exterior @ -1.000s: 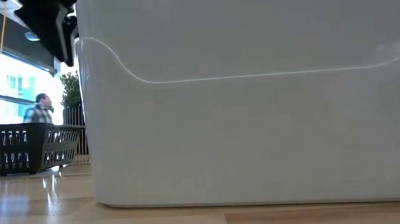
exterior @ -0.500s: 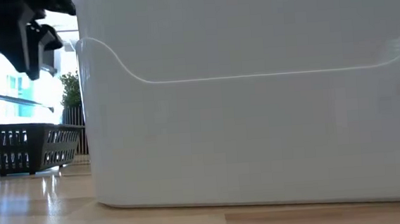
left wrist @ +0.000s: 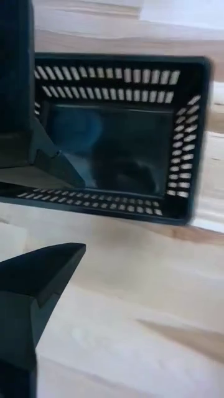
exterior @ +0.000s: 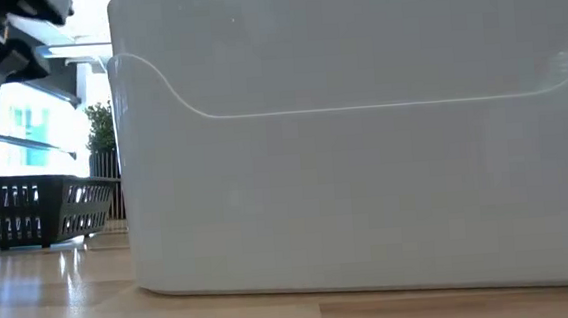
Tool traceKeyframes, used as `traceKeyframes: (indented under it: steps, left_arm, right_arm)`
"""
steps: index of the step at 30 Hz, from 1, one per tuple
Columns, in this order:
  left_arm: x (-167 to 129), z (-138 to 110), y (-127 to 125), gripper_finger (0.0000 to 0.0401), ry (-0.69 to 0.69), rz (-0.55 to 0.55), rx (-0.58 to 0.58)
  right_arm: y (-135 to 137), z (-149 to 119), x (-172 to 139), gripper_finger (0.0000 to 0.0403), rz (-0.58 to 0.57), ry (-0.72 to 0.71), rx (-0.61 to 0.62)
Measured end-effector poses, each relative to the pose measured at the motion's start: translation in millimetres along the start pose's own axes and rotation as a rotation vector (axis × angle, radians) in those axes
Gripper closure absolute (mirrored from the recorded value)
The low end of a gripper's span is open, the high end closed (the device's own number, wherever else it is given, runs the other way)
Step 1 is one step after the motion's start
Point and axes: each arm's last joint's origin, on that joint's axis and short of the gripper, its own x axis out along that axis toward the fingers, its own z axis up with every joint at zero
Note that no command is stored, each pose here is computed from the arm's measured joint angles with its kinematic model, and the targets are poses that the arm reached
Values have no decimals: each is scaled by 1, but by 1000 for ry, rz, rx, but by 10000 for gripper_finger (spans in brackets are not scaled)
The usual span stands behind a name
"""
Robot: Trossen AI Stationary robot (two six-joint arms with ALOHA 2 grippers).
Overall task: Stack baskets by color
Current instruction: Stack the bottom black bin on the stacked black bin
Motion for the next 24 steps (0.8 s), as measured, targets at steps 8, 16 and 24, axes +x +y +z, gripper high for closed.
traceKeyframes:
  steps: [8,16,24]
  left_arm:
    - [24,-3,-12,263,77,83,19]
    - [46,-3,-18,263,148,140,17]
    - [61,-3,-21,278,206,165,-2]
  right_arm:
    - [1,-1,0,285,11,6,12]
    - [1,-1,0,285,14,14,20]
    - [1,-2,0,285,17,20,21]
